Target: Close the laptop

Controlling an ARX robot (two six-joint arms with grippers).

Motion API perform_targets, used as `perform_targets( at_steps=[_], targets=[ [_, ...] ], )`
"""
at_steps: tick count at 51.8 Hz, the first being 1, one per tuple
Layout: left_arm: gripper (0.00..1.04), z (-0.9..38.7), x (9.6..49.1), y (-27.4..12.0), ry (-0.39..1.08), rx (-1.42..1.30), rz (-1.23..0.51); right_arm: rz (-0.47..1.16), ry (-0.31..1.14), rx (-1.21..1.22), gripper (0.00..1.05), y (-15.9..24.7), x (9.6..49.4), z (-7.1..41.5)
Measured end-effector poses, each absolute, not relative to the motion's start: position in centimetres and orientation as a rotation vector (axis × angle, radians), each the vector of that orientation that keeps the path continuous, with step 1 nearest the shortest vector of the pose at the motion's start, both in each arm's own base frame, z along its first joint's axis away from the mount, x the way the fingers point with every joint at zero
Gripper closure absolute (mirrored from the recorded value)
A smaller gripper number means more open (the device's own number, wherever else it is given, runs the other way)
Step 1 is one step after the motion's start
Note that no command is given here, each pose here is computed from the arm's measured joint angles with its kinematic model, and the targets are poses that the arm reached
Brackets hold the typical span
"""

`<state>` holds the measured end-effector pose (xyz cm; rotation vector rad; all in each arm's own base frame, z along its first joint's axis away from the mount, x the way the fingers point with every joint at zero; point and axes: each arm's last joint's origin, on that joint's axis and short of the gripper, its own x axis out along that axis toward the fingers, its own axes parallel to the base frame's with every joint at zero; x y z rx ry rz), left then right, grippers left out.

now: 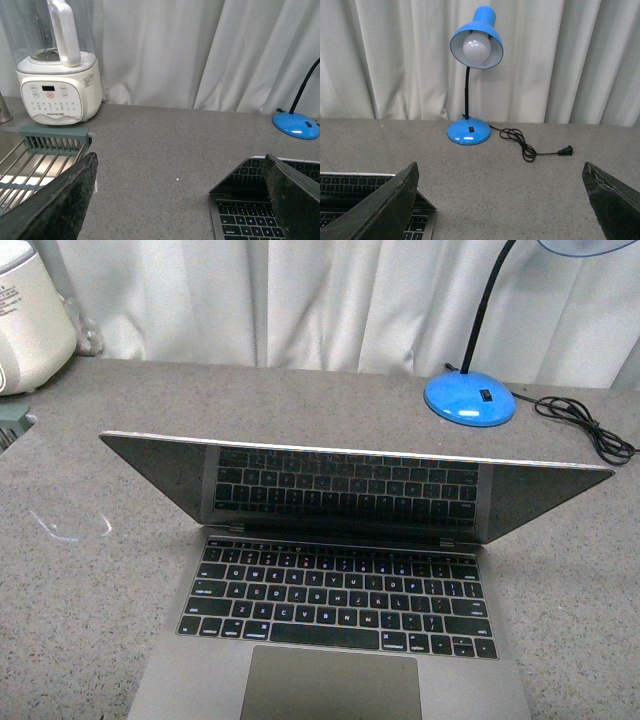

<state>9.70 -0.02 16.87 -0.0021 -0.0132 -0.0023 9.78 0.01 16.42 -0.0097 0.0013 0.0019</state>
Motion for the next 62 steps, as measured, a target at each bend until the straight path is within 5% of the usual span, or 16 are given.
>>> perform_targets(
  at_steps=[41,51,62],
  targets=[
    [0.07,16.88,9.70,-0.02,-0.014,-0.002,-0.002,0.002,0.001,-0.010,0.09,0.01,9.78,16.42],
    [0.38,16.88,9.70,-0.02,-0.014,-0.002,-0.002,0.002,0.001,-0.009,0.37,0.01,9.78,16.42],
    [0.87,16.93,9.70,-0.04,-0.027,-0.017,0.018,0.008,-0.002,-0.014,0.87,0.02,9.77,16.44]
  ],
)
